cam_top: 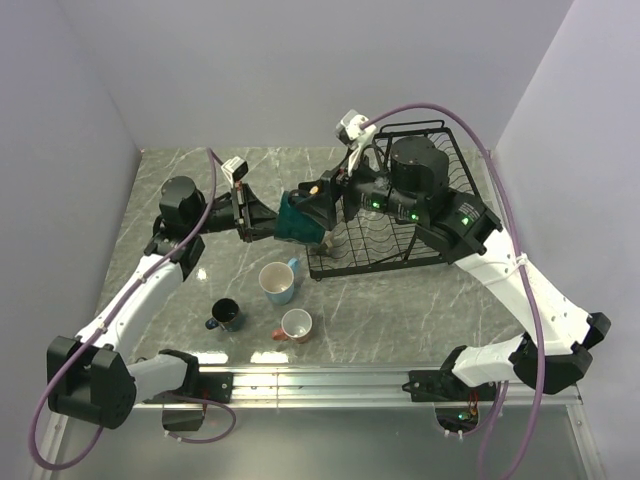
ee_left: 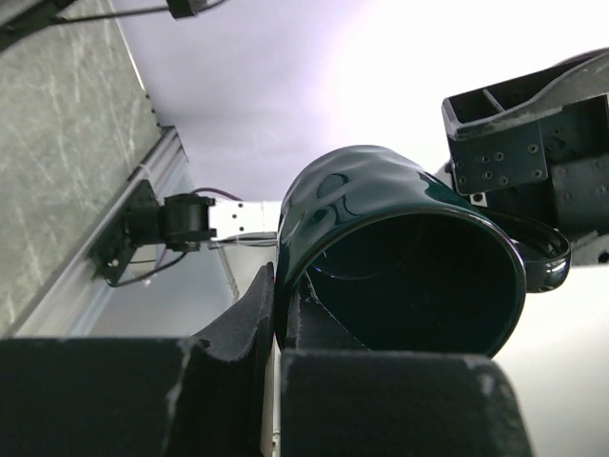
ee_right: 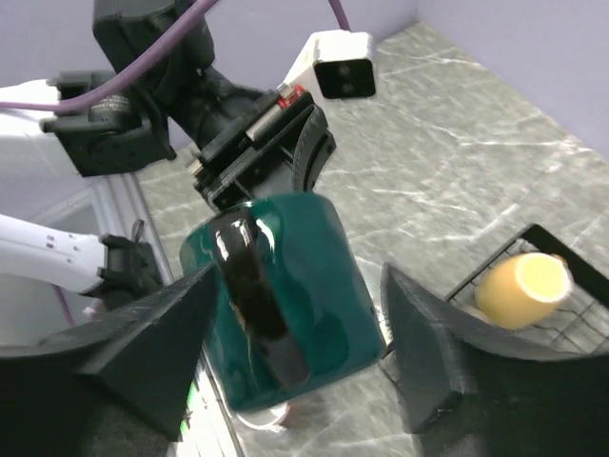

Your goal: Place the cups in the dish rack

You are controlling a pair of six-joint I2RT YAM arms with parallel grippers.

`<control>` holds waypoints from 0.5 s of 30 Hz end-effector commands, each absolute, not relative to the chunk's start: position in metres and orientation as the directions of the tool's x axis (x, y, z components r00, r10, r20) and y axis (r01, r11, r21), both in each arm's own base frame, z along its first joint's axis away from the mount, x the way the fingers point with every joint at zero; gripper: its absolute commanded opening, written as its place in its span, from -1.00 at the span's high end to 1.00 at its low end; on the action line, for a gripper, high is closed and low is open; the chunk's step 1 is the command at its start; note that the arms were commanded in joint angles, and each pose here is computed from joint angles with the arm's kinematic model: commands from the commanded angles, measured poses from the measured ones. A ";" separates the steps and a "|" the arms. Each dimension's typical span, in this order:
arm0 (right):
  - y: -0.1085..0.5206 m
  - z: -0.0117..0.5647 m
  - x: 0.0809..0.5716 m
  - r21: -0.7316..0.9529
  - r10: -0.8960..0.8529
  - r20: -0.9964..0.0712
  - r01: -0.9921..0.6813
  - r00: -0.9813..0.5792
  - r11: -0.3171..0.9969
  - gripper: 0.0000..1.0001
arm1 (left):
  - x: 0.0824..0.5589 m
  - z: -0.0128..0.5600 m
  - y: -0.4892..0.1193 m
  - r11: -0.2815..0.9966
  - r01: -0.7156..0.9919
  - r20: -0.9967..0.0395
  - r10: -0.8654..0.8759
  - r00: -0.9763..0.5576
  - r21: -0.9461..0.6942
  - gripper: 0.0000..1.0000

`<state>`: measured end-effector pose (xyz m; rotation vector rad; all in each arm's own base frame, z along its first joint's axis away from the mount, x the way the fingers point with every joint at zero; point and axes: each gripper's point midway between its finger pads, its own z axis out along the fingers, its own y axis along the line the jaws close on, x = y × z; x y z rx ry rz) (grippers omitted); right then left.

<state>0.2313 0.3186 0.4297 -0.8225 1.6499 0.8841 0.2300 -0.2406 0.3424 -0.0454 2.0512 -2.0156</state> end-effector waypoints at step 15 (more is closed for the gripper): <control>0.319 0.465 0.198 0.265 0.179 -0.960 -0.901 -0.214 0.343 0.20 | 0.196 0.402 -0.238 -0.220 0.248 -0.196 -0.232 -0.953 -0.943 0.99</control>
